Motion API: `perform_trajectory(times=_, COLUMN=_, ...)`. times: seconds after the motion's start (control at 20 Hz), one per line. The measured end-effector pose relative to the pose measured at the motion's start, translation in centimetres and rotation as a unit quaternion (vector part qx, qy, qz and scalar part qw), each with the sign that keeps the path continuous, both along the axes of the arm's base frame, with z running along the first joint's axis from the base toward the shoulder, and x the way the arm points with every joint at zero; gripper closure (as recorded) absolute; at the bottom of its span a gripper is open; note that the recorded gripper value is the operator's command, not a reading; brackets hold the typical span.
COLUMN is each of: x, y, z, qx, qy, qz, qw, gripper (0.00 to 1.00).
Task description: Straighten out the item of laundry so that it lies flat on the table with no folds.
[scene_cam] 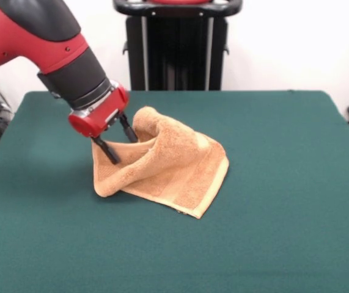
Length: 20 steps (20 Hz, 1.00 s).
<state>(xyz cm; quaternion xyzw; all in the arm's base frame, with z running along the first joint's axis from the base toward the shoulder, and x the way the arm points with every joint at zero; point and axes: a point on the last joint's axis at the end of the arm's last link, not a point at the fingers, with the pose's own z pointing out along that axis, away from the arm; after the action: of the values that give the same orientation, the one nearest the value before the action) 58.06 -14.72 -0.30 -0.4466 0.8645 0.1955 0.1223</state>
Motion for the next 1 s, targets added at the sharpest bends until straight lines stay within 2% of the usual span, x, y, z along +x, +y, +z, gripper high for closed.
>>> perform_trajectory(times=0.5, x=0.5, y=-1.8, z=0.9, qx=-0.032, qy=-0.006, qz=0.003, qw=0.9995, gripper=0.00)
perform_trajectory(times=1.0, x=0.2, y=-3.4, z=0.5, qx=-0.050, qy=0.011, qz=-0.002, qw=0.9987, gripper=0.00)
